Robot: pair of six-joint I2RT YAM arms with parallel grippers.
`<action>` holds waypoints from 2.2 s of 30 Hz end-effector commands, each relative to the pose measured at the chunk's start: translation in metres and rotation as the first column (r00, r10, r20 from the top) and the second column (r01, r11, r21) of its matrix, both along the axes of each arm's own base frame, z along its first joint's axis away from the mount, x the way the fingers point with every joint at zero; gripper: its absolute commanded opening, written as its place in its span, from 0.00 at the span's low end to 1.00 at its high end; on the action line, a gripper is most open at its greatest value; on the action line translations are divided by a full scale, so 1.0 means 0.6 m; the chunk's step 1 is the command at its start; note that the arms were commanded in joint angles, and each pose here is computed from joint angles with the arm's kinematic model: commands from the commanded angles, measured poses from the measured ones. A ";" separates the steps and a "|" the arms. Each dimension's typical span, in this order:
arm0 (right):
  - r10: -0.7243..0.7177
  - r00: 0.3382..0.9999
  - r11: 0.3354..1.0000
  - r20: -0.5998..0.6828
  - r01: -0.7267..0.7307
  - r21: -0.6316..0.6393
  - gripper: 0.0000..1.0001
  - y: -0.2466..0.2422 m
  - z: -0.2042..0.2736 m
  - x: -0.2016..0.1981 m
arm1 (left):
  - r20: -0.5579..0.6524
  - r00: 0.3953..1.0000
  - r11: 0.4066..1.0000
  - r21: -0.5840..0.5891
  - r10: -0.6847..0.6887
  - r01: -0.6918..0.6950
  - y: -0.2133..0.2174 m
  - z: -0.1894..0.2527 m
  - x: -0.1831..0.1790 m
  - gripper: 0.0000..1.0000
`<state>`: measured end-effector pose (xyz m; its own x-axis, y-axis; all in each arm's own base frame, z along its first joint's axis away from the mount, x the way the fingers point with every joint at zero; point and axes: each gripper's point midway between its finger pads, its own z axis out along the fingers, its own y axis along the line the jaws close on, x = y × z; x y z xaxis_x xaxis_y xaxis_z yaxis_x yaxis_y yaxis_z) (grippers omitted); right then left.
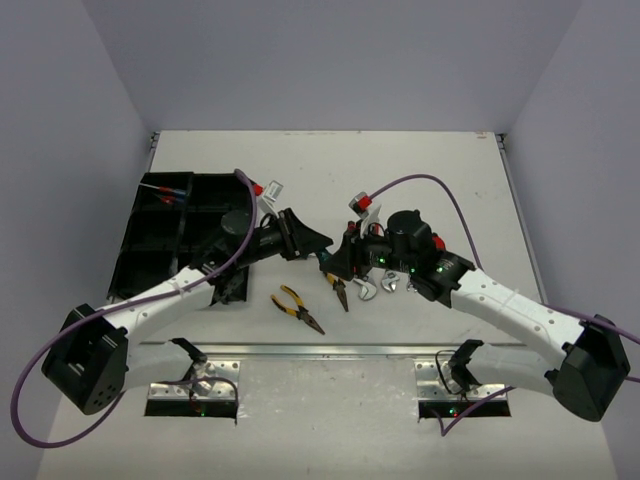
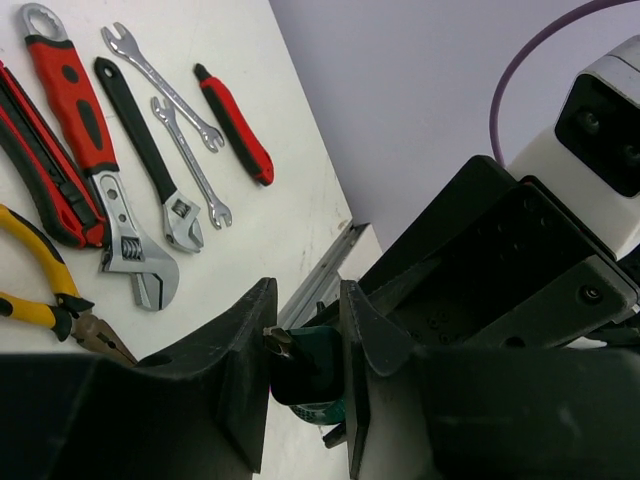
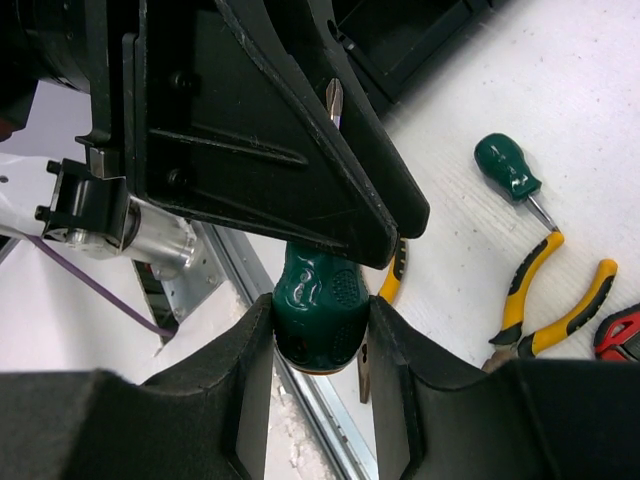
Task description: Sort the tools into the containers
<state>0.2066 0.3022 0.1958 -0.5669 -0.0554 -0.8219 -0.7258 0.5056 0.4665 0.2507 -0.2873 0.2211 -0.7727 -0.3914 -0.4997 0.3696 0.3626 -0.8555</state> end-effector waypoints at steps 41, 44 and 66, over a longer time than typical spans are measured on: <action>-0.335 0.941 0.870 -0.053 0.287 -0.400 0.99 -0.113 -0.091 0.103 | 0.193 0.277 0.072 0.686 0.941 -0.724 0.544 -0.100 0.416 0.98; -0.267 0.961 0.876 -0.063 0.215 -0.432 0.99 -0.085 -0.107 0.124 | 0.186 0.276 0.087 0.662 0.943 -0.744 0.541 -0.076 0.394 1.00; 0.299 0.953 0.668 -0.055 -0.251 -0.701 0.34 0.116 -0.338 0.233 | 0.255 0.728 0.624 0.385 0.636 -0.680 0.391 0.070 0.079 1.00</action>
<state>0.3389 0.3643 -0.0055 -0.4388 -0.7464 -0.5003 -0.8674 0.4972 0.0191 0.3129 -0.0472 0.2597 -0.3184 -0.5991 -0.7346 -0.1413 0.7963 -0.5882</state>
